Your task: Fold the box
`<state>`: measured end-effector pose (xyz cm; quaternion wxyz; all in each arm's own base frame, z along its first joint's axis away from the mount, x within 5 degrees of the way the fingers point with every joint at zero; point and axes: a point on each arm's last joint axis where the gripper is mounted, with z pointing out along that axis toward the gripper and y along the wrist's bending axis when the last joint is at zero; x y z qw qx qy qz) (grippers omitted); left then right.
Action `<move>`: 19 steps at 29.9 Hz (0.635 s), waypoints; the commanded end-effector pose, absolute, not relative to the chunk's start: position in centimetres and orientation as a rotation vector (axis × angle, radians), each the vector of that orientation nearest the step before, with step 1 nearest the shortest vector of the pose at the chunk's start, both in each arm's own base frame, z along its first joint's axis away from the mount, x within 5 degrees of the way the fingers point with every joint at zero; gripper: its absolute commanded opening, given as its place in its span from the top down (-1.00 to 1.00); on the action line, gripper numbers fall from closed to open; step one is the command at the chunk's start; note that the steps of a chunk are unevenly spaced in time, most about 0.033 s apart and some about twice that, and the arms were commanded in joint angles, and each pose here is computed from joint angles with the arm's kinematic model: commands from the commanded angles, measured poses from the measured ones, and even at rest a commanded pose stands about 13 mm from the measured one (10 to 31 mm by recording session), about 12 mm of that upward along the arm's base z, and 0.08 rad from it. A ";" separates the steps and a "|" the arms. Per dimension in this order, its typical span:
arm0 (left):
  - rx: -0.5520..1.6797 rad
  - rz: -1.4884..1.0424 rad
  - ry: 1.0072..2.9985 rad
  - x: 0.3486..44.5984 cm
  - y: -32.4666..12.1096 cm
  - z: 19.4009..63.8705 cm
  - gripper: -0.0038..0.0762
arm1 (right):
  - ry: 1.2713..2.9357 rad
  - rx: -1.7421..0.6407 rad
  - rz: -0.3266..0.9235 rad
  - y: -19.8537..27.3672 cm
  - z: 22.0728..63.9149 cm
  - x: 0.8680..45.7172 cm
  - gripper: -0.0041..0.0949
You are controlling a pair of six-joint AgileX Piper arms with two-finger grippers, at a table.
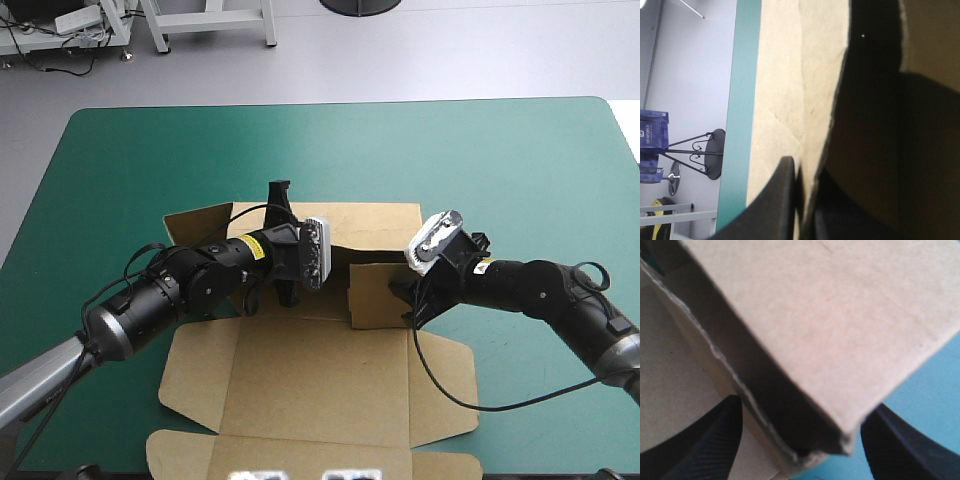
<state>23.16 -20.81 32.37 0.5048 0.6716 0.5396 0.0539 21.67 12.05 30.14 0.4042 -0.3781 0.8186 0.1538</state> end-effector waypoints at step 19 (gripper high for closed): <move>1.616 -0.105 1.419 21.7 -22.0 33.6 0.86 | 2.080 -0.721 0.543 12.9 31.2 22.4 0.38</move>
